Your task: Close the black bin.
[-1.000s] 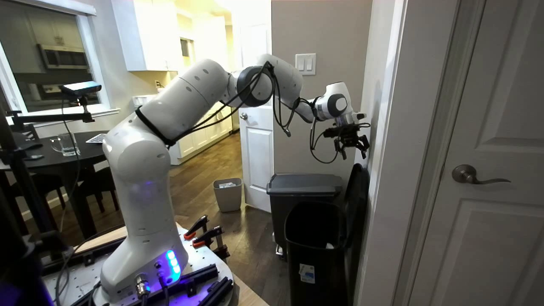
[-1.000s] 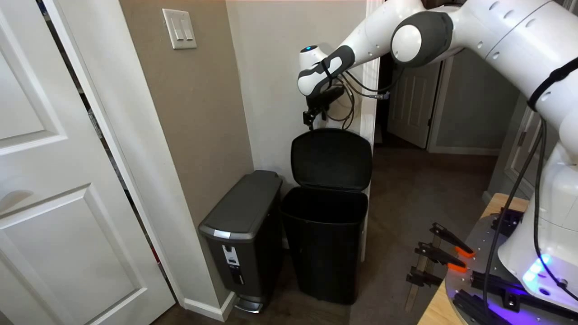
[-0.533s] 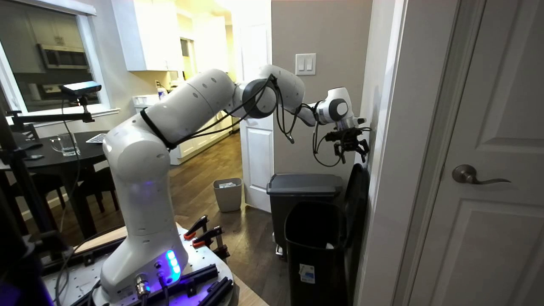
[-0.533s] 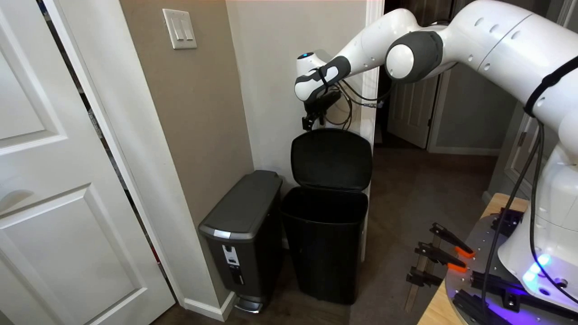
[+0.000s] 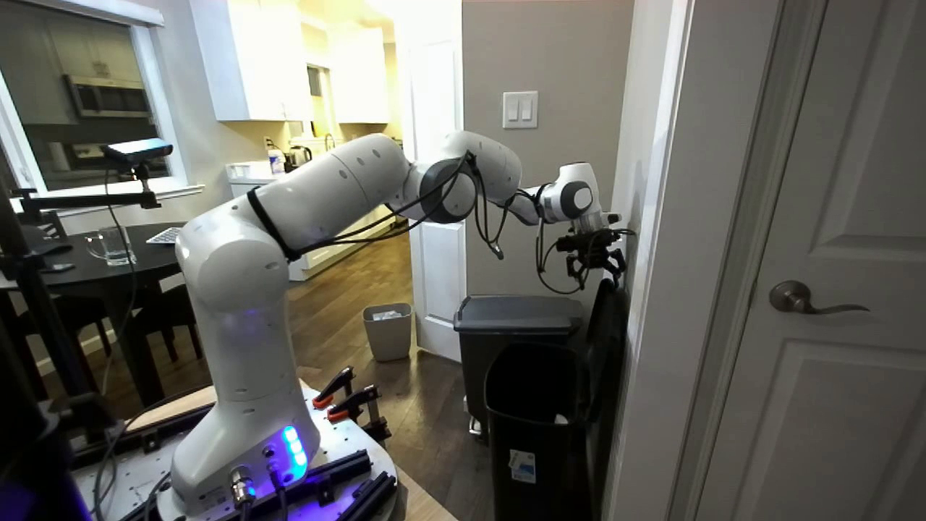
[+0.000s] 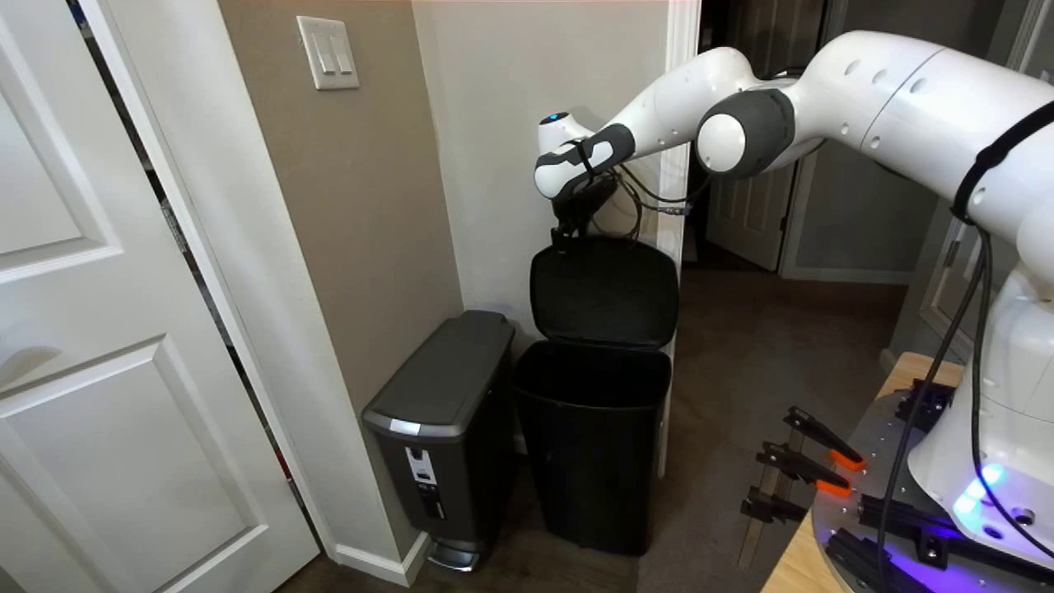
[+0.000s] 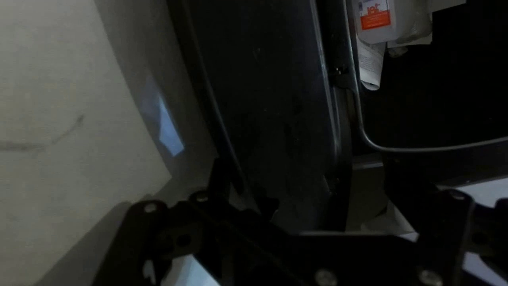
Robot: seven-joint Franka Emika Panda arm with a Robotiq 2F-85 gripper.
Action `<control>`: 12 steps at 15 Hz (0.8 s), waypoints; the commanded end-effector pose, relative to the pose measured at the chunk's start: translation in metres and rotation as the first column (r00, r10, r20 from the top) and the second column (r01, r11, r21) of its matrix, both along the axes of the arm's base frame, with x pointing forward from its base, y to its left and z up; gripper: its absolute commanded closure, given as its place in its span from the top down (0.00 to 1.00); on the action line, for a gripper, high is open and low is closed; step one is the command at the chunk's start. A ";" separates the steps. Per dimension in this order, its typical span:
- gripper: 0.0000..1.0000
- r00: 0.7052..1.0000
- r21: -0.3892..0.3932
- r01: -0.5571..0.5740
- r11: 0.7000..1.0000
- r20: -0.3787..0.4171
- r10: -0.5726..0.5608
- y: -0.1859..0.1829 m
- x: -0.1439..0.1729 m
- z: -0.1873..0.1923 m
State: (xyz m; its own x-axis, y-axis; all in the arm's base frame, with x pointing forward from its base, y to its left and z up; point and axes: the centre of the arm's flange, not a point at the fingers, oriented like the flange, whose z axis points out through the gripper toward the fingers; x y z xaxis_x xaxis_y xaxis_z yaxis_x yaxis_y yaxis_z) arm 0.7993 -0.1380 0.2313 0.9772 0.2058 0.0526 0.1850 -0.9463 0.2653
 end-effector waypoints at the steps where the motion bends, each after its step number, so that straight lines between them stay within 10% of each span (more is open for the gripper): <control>1: 1.00 0.999 0.027 -0.022 0.999 -0.035 0.023 -0.016 0.011 0.006; 12: 1.00 0.920 0.373 0.212 0.903 -0.387 -0.056 0.007 -0.025 0.066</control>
